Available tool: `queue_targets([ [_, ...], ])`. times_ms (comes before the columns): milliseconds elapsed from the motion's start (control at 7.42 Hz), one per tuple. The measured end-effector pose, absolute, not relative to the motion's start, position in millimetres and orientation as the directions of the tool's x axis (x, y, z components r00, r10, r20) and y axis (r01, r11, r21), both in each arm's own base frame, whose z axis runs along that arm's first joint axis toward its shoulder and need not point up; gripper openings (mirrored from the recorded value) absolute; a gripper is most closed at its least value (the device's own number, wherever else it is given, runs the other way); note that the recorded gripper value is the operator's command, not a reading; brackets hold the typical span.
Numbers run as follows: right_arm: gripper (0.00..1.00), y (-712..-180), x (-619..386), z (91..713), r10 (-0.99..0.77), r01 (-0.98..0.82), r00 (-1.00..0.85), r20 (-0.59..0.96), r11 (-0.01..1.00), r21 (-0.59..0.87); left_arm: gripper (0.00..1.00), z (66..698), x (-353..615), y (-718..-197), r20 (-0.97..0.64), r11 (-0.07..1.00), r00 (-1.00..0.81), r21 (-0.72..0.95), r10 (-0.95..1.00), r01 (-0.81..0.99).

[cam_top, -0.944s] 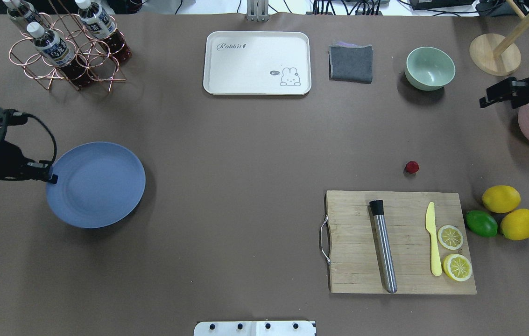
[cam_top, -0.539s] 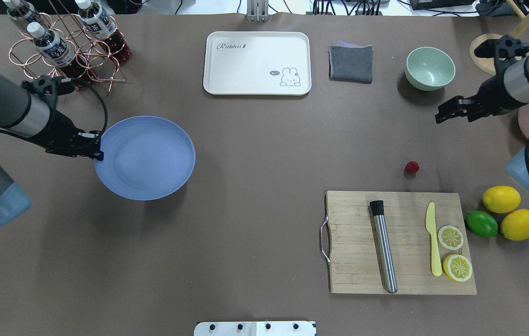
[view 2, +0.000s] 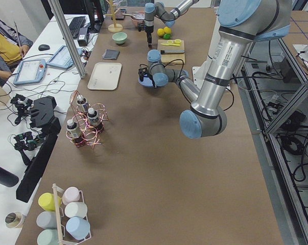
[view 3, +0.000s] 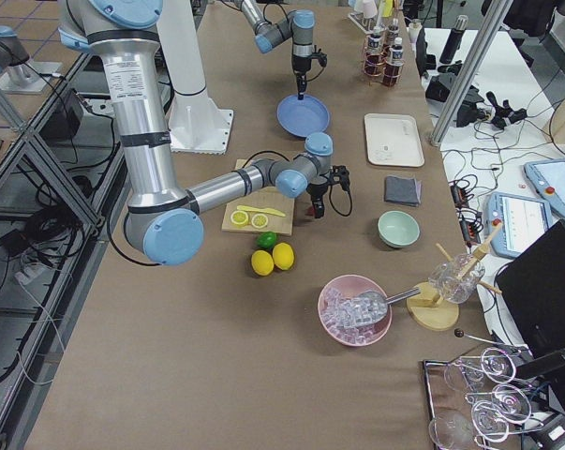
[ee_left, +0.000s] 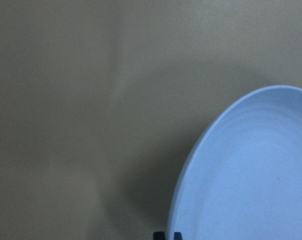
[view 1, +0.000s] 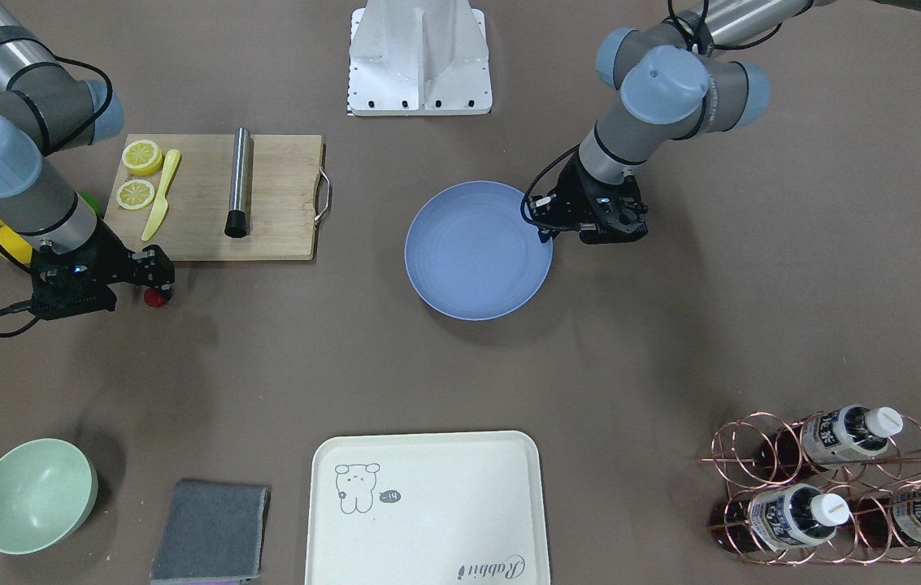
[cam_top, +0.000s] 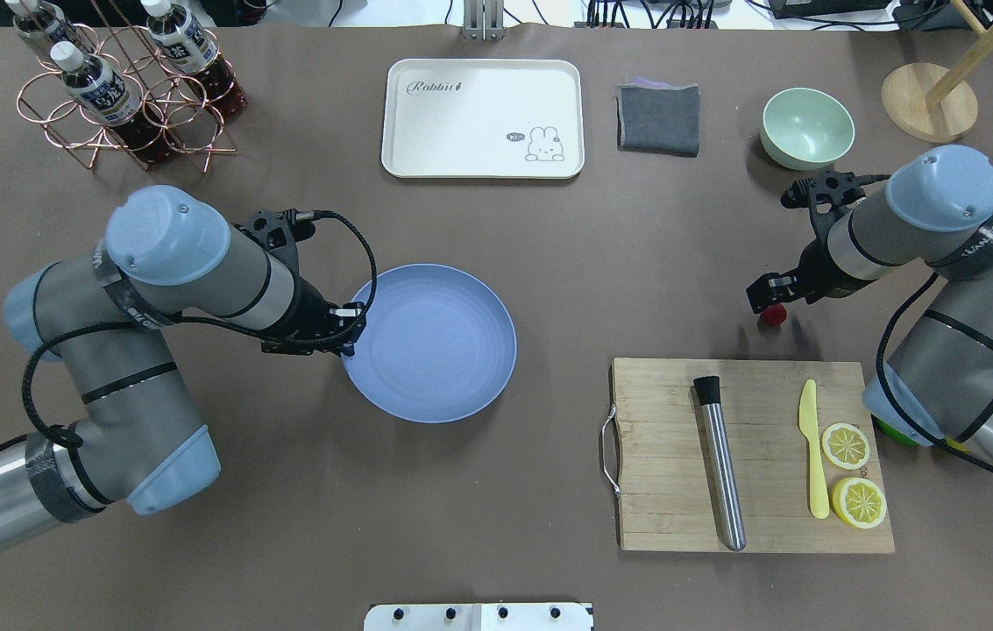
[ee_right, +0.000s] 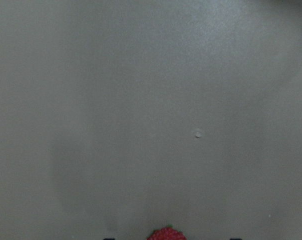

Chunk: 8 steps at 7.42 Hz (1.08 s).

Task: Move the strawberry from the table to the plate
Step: 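Grasp the red strawberry with the right gripper while the left holds the plate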

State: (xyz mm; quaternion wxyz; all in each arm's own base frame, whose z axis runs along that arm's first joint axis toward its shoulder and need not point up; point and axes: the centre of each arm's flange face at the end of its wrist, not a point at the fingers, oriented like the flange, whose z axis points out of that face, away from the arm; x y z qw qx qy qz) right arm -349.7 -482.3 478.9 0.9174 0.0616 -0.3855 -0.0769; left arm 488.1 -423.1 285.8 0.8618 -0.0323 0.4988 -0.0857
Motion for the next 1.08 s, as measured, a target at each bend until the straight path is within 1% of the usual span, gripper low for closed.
queue_targets([
  [135, 0.20, -479, -355, 480, -0.197, 0.106, 0.690, 0.696, 0.979, 0.172, 0.00, 281, 499, -421, -0.853, 0.981, 0.486, -0.150, -0.190, 0.121],
  [270, 0.00, -478, -357, 480, -0.203, 0.112, 0.688, 0.697, 0.978, 0.174, 0.67, 279, 504, -420, -0.852, 0.980, 0.485, -0.154, -0.197, 0.127],
  [404, 0.00, -478, -356, 480, -0.204, 0.115, 0.687, 0.698, 0.978, 0.173, 0.85, 279, 508, -418, -0.851, 0.980, 0.486, -0.151, -0.197, 0.132],
  [539, 0.00, -480, -353, 481, -0.202, 0.114, 0.687, 0.698, 0.979, 0.171, 0.92, 280, 513, -416, -0.850, 0.980, 0.490, -0.141, -0.194, 0.142],
  [674, 0.00, -486, -347, 477, -0.198, 0.107, 0.685, 0.701, 0.979, 0.172, 0.93, 281, 516, -413, -0.849, 0.980, 0.492, -0.132, -0.190, 0.151],
  [809, 0.00, -497, -345, 461, -0.191, 0.101, 0.671, 0.716, 0.981, 0.166, 0.96, 281, 518, -411, -0.850, 0.980, 0.492, -0.127, -0.187, 0.154],
  [1079, 0.00, -520, -359, 400, -0.179, 0.092, 0.640, 0.747, 0.983, 0.157, 0.97, 278, 508, -420, -0.853, 0.978, 0.485, -0.121, -0.190, 0.171],
])
